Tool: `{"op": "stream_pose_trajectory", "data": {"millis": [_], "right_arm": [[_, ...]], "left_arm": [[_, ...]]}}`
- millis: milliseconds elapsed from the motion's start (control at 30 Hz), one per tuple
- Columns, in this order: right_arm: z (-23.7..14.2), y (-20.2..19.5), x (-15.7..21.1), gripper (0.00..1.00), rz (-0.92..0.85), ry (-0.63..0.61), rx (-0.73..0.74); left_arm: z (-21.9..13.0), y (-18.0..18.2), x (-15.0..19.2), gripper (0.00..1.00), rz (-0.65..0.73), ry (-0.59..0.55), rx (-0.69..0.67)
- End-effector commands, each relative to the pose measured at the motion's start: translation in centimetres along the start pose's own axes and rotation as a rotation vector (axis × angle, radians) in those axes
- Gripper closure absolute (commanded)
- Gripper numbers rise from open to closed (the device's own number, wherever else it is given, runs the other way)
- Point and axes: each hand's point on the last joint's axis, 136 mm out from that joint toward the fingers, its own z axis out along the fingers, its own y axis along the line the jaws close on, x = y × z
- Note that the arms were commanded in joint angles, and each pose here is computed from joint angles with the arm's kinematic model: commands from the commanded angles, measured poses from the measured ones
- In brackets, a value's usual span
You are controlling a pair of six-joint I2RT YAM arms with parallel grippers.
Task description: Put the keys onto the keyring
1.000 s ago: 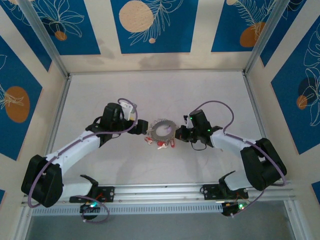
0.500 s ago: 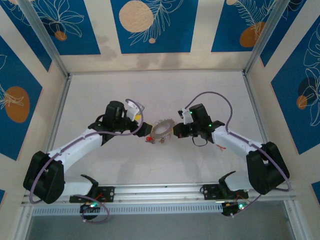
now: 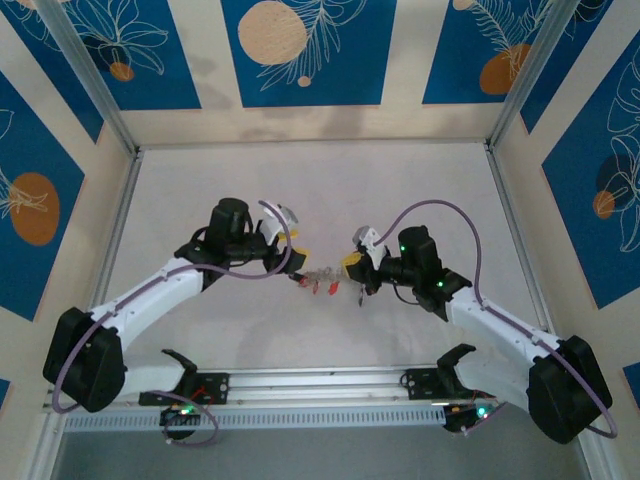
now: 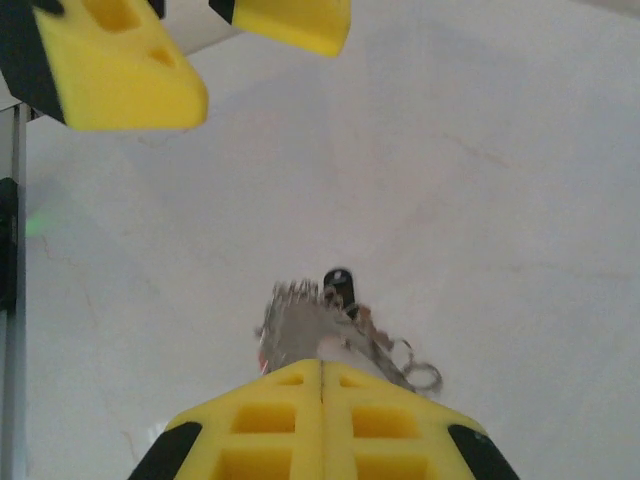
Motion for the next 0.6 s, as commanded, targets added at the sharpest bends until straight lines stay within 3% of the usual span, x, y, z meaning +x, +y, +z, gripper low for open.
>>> {"op": "stream_pose_trajectory", "data": {"millis": [0, 167, 267, 400, 467, 567], "right_arm": [[-0.3, 0.7, -2.1, 1.0, -0.132, -0.118, -0.028], [0.0, -0.5, -1.7, 1.0, -0.112, -0.107, 0.026], [-0.2, -2.0, -0.6, 1.0, 0.018, -0.044, 0.097], [-1.0, -0.7, 2.2, 0.89, 0.31, 0.138, 0.093], [-1.3, 0.1, 4.4, 0.87, 0.528, 0.256, 0.099], [-1.7, 2.9, 7.8, 0.87, 0.704, 0.462, 0.068]], "left_arm": [[-0.4, -2.3, -1.4, 0.38, 0.16, -0.055, 0.082], [1.0, -0.9, -0.4, 0.39, 0.14, -0.061, 0.032], [1.8, 0.9, 0.6, 0.39, 0.054, -0.029, -0.043], [2.1, 2.3, 1.9, 0.36, -0.029, 0.004, -0.113], [1.9, 2.8, 2.6, 0.35, -0.058, 0.018, -0.152], [1.1, 4.0, 4.1, 0.34, -0.12, 0.055, -0.25]]}}
